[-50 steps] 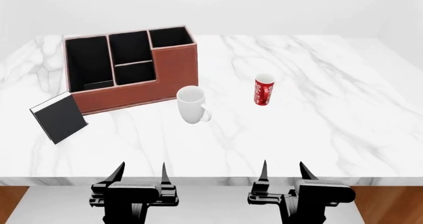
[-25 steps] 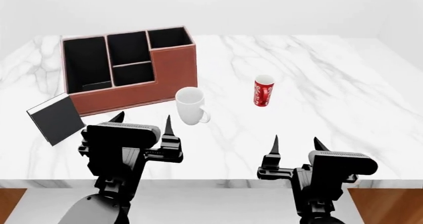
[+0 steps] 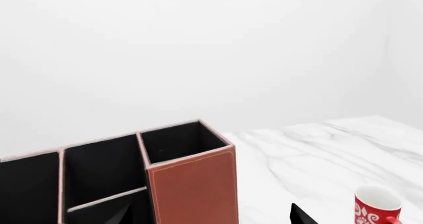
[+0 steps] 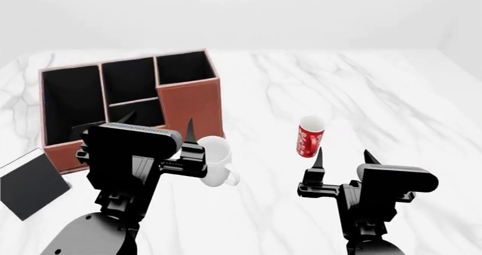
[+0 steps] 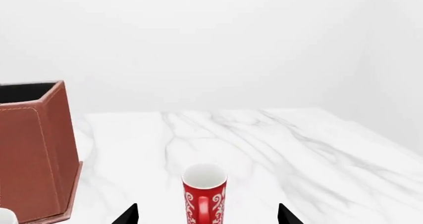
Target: Pick up the red mug and place it to the right of the caddy.
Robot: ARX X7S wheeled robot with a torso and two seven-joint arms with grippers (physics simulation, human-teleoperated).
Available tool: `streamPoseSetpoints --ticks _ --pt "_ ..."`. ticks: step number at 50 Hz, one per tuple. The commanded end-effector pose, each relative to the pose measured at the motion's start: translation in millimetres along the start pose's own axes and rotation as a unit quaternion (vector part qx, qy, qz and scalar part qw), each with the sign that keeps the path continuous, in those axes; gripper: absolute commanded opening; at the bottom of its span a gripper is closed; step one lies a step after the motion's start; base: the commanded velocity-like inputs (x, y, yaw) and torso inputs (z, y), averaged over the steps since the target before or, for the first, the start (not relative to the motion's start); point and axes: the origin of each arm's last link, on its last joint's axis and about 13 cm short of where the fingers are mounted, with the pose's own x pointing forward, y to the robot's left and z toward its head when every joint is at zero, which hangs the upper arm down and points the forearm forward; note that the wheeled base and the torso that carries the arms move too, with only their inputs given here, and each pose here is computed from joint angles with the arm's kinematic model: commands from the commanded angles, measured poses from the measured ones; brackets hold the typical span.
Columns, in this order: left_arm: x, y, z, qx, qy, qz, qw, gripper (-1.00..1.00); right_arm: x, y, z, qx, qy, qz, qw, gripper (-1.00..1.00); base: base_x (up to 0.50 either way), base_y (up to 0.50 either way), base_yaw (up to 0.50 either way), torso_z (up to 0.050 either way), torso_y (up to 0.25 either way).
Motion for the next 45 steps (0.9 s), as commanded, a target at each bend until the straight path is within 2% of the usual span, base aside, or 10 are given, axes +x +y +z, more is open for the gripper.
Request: streamPoseSetpoints --ticks 1,36,45 --pt "-1.5 0.1 1.6 0.008 -0.003 0.001 1.0 1.0 0.5 -1.8 -1.2 -0.002 -0.001 -0.005 1.0 1.0 0.5 0.0 0.0 0.0 0.0" --pt "-5.7 2.6 7.9 0.008 -0.011 0.004 1.0 1.0 -0.1 0.5 -2.8 0.001 -0.007 0.0 1.0 1.0 0.5 0.0 0.0 0.0 0.001" --pt "-6.1 2.5 7.9 0.01 -0.011 0.004 1.0 1.0 -1.8 -1.4 -1.7 0.008 -0.008 0.003 1.0 1.0 0.02 0.0 0.0 0.0 0.001"
